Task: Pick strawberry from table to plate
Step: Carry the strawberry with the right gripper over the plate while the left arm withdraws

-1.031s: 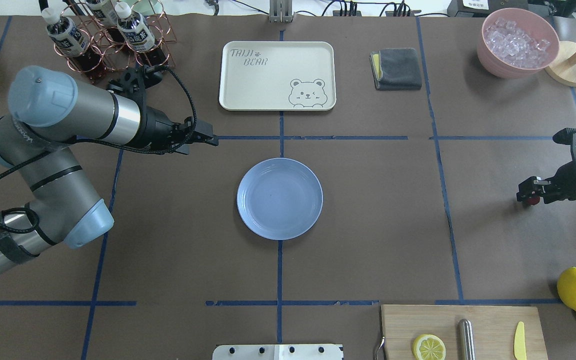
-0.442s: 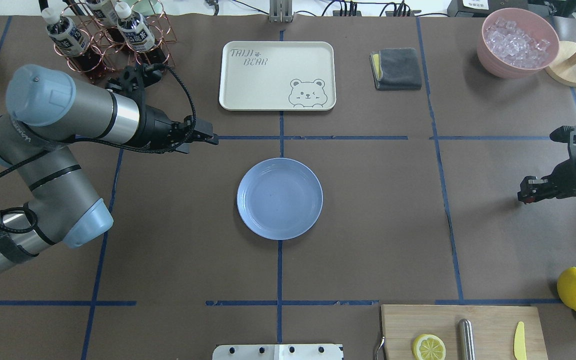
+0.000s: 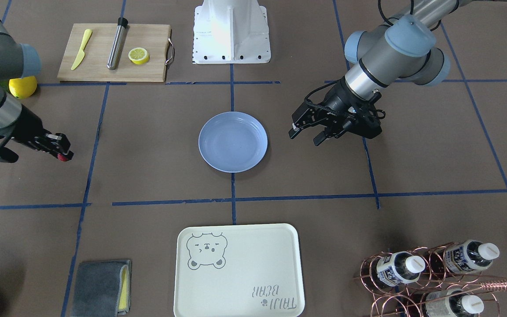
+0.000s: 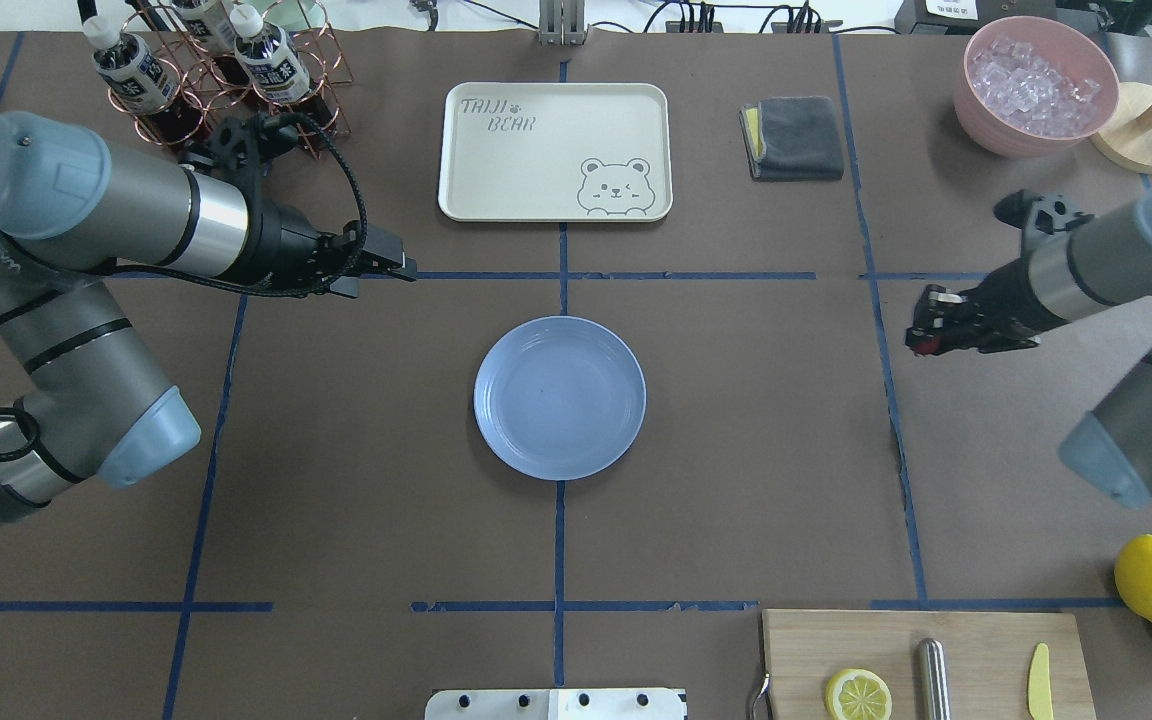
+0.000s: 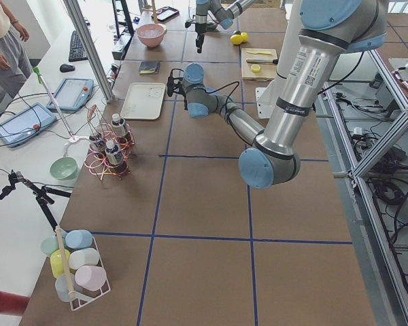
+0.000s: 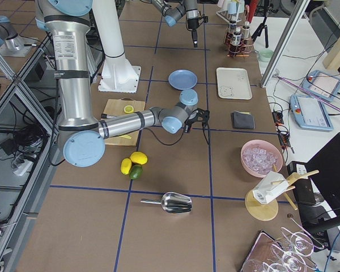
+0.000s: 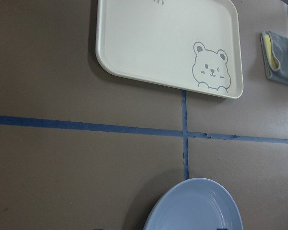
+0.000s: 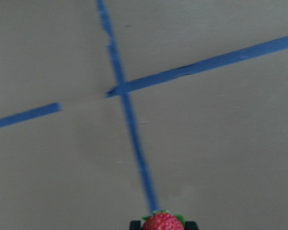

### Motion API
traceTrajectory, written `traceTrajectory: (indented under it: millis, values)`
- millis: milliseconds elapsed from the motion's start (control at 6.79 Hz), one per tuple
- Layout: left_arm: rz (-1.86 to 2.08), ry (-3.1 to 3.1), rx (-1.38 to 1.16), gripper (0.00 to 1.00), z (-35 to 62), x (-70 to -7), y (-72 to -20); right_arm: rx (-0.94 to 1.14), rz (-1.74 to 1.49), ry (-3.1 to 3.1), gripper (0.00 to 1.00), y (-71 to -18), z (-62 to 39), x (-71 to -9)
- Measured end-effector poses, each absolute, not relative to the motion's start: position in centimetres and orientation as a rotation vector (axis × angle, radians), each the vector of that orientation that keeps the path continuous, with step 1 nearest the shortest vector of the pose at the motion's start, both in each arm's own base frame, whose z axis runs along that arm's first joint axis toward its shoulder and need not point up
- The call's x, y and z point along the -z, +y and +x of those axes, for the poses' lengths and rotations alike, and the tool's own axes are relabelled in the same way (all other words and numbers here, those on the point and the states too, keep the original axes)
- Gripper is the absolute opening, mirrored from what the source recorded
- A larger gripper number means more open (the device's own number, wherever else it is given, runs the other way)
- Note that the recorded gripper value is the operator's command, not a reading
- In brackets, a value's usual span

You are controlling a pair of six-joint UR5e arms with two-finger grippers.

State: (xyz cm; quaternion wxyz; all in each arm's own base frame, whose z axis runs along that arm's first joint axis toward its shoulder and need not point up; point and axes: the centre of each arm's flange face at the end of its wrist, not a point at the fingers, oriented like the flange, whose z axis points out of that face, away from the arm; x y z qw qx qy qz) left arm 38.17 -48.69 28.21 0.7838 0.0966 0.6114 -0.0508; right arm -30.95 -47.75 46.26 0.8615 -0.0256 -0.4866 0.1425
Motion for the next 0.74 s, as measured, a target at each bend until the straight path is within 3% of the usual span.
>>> traceTrajectory:
  millis: [736]
  values:
    - [0.442, 1.077, -0.128, 0.83, 27.8, -40.8, -50.5, -0.450, -0.147, -1.098, 0.00, -45.6, -48.4, -23.3]
